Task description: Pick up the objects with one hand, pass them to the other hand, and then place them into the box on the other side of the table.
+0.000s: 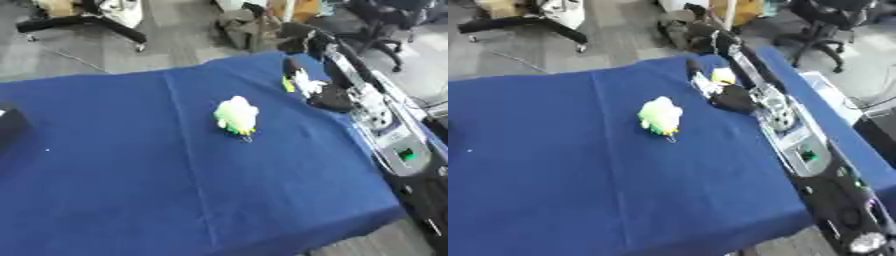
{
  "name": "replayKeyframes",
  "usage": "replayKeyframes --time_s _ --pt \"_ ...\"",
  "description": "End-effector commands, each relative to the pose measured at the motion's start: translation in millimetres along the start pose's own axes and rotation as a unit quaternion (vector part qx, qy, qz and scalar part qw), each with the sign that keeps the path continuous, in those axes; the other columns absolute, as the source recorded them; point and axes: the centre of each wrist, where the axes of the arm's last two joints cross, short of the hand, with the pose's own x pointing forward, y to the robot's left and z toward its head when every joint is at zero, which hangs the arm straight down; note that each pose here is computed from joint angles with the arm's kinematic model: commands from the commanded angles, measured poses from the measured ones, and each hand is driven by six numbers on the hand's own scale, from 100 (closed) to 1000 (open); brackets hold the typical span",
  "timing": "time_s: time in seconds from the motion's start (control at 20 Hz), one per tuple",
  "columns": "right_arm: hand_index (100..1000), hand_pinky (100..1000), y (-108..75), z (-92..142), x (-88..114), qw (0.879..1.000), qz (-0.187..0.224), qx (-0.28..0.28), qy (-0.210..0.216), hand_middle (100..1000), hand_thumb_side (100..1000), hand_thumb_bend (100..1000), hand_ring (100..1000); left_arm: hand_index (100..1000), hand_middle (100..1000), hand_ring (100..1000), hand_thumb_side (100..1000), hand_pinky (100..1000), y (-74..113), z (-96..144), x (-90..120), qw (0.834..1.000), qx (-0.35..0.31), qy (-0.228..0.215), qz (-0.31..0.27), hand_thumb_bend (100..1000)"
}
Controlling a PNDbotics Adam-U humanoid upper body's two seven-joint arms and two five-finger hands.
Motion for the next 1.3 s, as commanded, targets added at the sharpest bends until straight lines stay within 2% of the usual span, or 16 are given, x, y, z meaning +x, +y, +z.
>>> replayKeyframes --time_s 0.05,0.3,0.35,0.4,0.45,0.55,0.75,1.0,1.3 --pt "948 792 -24.5 1.3 -29.9 0.998 0.051 0.018 0.042 870 676 100 807 807 669 691 518 805 -21.9 -0.7 5.0 0.997 -0.05 -0.037 0.041 900" --pt "954 797 -21.6 -5.3 -63.6 0.994 0.062 0.043 0.076 875 842 100 812 802 659 683 522 805 -51.6 -2.2 3.8 0.989 -0.09 -0.055 0.102 893" --pt "954 798 -18.5 -7.3 -68.2 0.994 0.06 0.046 0.081 875 853 100 812 801 658 682 523 805 -56.7 -1.8 3.5 0.988 -0.099 -0.054 0.109 893" --pt "954 798 -15.6 -9.1 -72.0 0.994 0.058 0.049 0.084 873 824 100 811 800 652 677 526 805 -61.0 -1.1 3.0 0.986 -0.107 -0.052 0.113 892" --pt "954 798 -12.5 -10.9 -75.0 0.993 0.056 0.053 0.087 875 871 100 810 800 650 675 528 805 -64.6 -0.2 2.4 0.985 -0.115 -0.049 0.116 890" --pt "954 798 -7.9 -13.3 -78.9 0.993 0.053 0.058 0.087 874 875 100 807 798 646 672 533 805 -68.6 1.3 1.3 0.984 -0.124 -0.044 0.118 888" --pt "957 799 6.4 -21.4 -77.6 0.994 0.038 0.075 0.073 872 866 100 798 799 642 668 540 806 -73.9 4.6 -0.9 0.983 -0.138 -0.033 0.12 885" --pt "961 800 19.4 -28.6 -71.1 0.992 0.033 0.105 0.054 873 906 100 797 801 637 663 547 807 -77.2 6.5 -2.3 0.981 -0.148 -0.025 0.12 881" --pt "972 802 32.4 -33.7 -65.9 0.986 0.049 0.156 0.037 880 950 100 801 803 632 658 554 807 -78.0 6.7 -2.2 0.981 -0.154 -0.023 0.116 873"
